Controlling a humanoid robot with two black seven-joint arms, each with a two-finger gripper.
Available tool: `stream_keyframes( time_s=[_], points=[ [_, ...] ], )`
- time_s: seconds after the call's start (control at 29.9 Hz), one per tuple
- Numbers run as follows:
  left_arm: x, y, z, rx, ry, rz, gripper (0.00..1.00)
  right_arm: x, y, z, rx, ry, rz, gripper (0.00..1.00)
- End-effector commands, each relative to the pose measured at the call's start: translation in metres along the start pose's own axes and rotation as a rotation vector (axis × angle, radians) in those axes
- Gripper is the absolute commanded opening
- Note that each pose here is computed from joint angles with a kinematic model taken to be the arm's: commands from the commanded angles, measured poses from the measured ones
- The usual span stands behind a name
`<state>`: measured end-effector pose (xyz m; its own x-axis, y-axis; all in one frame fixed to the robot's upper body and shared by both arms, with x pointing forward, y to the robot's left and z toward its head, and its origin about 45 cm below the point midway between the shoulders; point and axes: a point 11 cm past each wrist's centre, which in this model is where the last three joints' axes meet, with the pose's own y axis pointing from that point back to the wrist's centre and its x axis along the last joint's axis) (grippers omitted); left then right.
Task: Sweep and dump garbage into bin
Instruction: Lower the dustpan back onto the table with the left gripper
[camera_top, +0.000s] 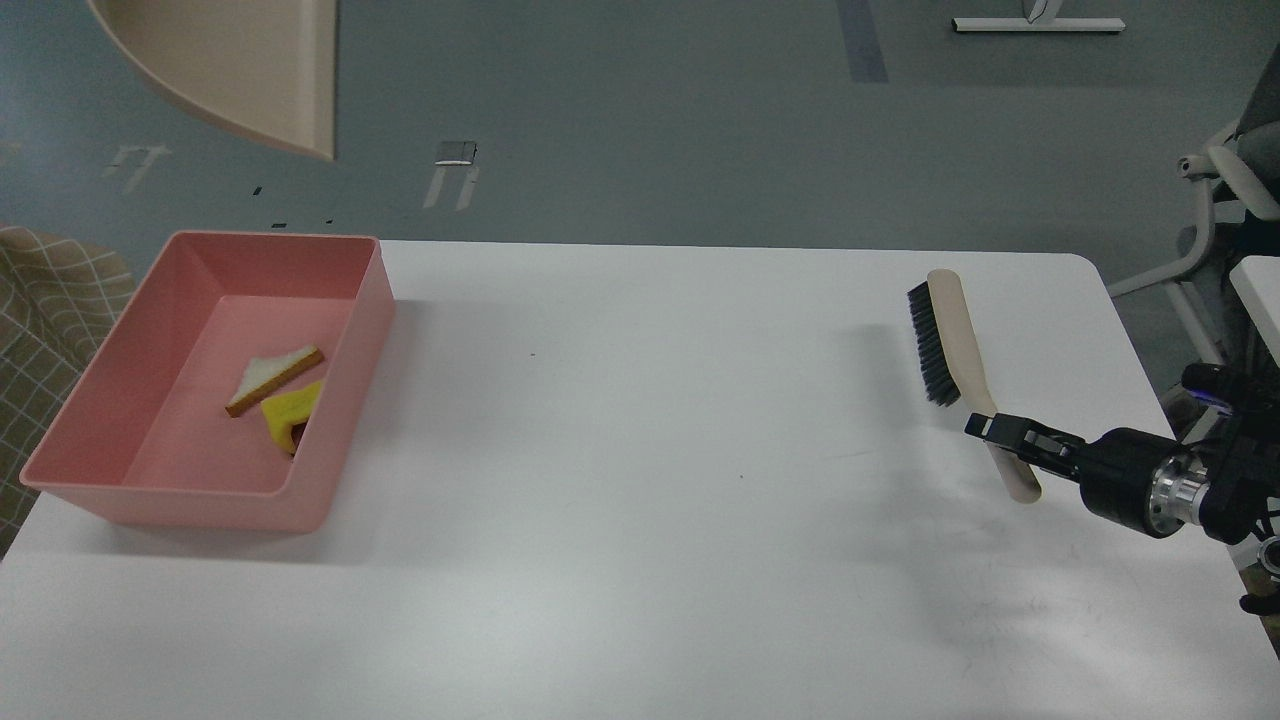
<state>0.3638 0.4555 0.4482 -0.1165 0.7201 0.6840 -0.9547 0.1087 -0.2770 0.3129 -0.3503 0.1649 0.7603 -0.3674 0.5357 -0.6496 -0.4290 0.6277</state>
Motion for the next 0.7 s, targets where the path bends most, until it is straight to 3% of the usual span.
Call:
stream_keyframes(
  time_s=[0.0,0.1,0.13,0.2,0.3,0.47,0.67],
  points=[
    [-0.076,-0.015,-0.009,0.046,0.180,-0.104,0.00,-0.001,0.000,0.000,0.000,-0.002,-0.003,0.04],
    [-0.148,-0.023,-0.009,0.057,0.280,-0.223,0.00,-0.002,0.000,0.000,0.001,-0.001,-0.005,0.04],
    [-0.148,-0.023,-0.009,0.057,0.280,-0.223,0.00,-0.002,0.000,0.000,0.001,-0.001,-0.005,0.04],
    [-0.200,-0.023,-0.013,0.090,0.357,-0.281,0.00,-0.003,0.000,0.001,0.000,-0.002,-0.007,0.04],
    [-0.246,-0.021,-0.014,0.127,0.462,-0.304,0.00,-0.003,0.000,0.001,-0.003,-0.002,-0.008,0.04],
    [-0.293,-0.014,-0.016,0.171,0.580,-0.328,0.00,-0.004,0.000,0.002,-0.004,-0.004,-0.008,0.03],
    [-0.319,0.005,-0.042,0.255,0.621,-0.314,0.00,-0.005,0.000,0.002,-0.004,-0.005,-0.011,0.04]
  ],
)
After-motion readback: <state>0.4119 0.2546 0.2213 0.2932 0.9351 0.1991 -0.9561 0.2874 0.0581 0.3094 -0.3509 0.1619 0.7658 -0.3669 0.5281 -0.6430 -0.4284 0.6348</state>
